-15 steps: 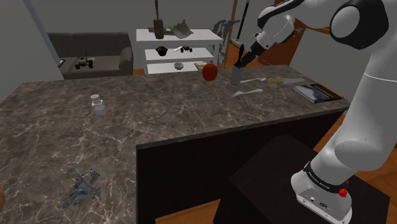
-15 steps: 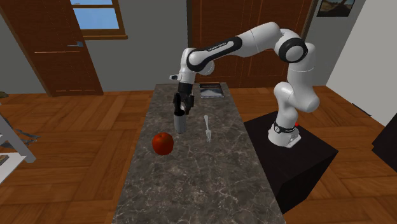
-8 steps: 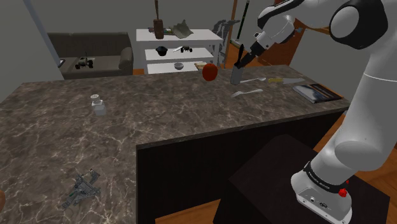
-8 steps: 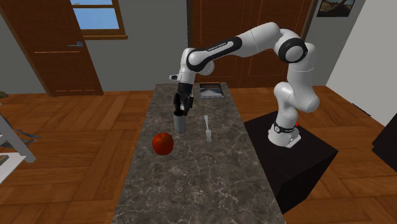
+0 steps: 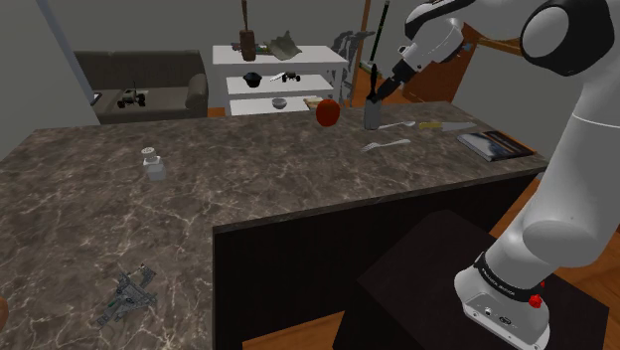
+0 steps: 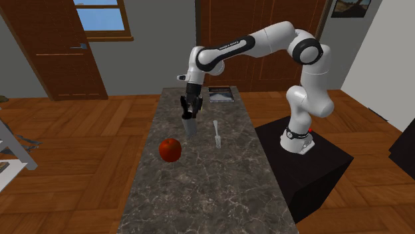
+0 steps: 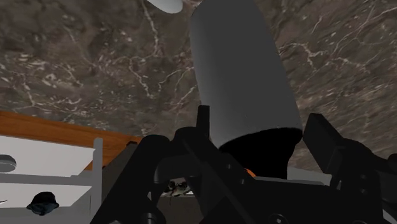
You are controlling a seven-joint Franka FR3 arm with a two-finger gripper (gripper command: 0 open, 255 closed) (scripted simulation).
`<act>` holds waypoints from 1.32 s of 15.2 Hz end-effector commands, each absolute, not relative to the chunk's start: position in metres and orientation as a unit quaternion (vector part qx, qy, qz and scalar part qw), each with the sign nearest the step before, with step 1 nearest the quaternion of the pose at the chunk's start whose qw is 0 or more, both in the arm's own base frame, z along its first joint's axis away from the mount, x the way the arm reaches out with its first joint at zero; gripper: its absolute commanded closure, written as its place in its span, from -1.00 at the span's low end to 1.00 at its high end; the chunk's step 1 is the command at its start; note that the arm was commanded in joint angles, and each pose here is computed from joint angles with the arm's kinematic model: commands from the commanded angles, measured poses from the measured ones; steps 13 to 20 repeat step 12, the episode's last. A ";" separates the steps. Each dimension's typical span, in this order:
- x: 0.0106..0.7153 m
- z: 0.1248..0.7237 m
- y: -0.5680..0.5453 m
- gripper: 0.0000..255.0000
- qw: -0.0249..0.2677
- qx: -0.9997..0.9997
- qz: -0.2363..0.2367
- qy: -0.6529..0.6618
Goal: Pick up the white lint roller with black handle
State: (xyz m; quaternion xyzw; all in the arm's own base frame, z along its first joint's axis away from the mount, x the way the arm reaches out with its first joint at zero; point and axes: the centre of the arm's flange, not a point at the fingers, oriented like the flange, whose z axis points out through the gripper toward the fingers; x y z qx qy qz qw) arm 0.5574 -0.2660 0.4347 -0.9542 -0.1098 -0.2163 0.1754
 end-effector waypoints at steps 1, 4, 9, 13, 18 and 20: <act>0.558 0.447 -0.267 1.00 0.175 -0.954 -0.216 -0.110; 0.558 0.462 -0.267 1.00 0.175 -0.954 -0.216 -0.110; 0.558 0.489 -0.267 1.00 0.175 -0.954 -0.216 -0.110; 0.558 0.495 -0.267 1.00 0.175 -0.954 -0.216 -0.110; 0.558 0.495 -0.267 1.00 0.175 -0.954 -0.216 -0.110; 0.558 0.495 -0.267 1.00 0.175 -0.954 -0.216 -0.110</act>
